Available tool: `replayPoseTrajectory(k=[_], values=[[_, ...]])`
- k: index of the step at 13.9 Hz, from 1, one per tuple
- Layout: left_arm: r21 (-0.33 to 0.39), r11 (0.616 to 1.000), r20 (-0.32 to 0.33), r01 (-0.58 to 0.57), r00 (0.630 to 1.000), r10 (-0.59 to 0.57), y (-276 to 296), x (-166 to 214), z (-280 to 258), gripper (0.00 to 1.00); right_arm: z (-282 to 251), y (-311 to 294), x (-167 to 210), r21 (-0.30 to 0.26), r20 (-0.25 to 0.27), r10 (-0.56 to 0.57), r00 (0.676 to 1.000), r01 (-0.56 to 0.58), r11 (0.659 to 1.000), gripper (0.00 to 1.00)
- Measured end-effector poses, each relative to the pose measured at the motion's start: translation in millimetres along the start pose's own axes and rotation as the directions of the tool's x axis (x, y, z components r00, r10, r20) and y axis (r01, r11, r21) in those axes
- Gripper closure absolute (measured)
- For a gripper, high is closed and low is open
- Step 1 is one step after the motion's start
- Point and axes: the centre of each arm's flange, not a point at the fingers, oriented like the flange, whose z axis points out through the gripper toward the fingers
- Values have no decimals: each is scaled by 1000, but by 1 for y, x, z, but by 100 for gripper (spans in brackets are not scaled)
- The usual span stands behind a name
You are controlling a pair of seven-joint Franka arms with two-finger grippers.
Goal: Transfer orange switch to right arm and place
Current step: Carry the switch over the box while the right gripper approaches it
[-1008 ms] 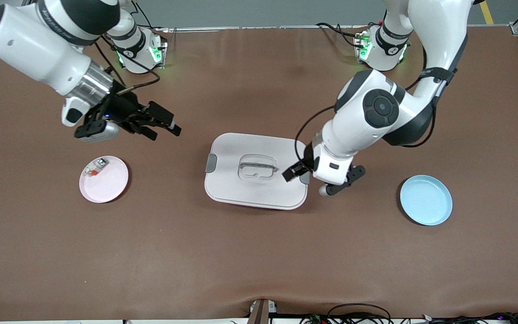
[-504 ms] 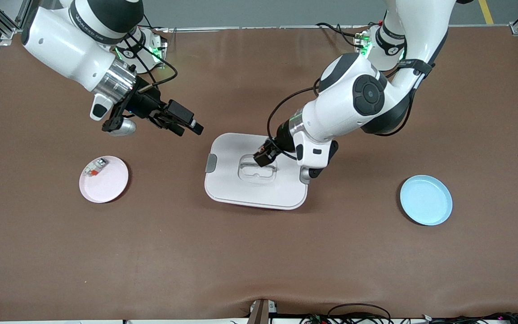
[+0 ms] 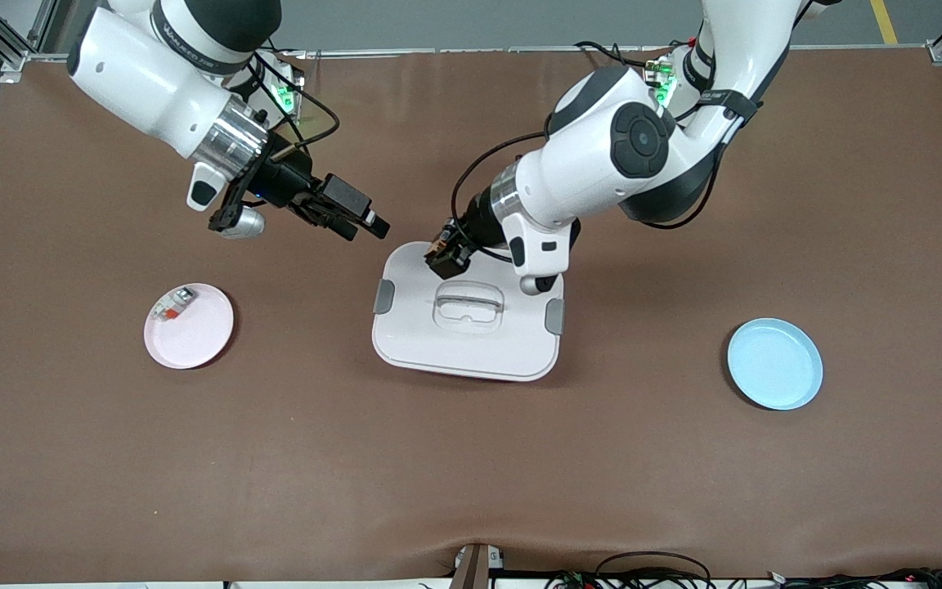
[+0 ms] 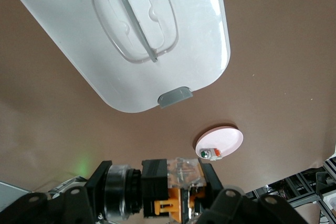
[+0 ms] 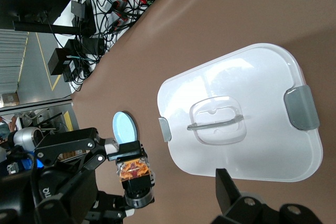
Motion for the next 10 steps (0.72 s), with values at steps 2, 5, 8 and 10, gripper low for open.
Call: replayPoseTrajectory(k=[2, 5, 8, 10], values=[[-7, 1000, 13, 29, 1000, -29, 1, -2, -1, 27, 5, -1, -5, -3, 8, -3, 1000, 3, 1000, 0], [-10, 999, 18, 47, 999, -47, 1, -6, 0, 27, 20, -8, -20, 3, 4, -23, 1000, 23, 1000, 0], [-17, 998, 21, 59, 998, -59, 1, -8, 0, 27, 40, -15, -40, 5, 10, -42, 999, 42, 999, 0], [-20, 998, 21, 59, 998, -59, 1, -8, 0, 27, 48, -13, -41, 0, 11, -40, 999, 40, 999, 0]])
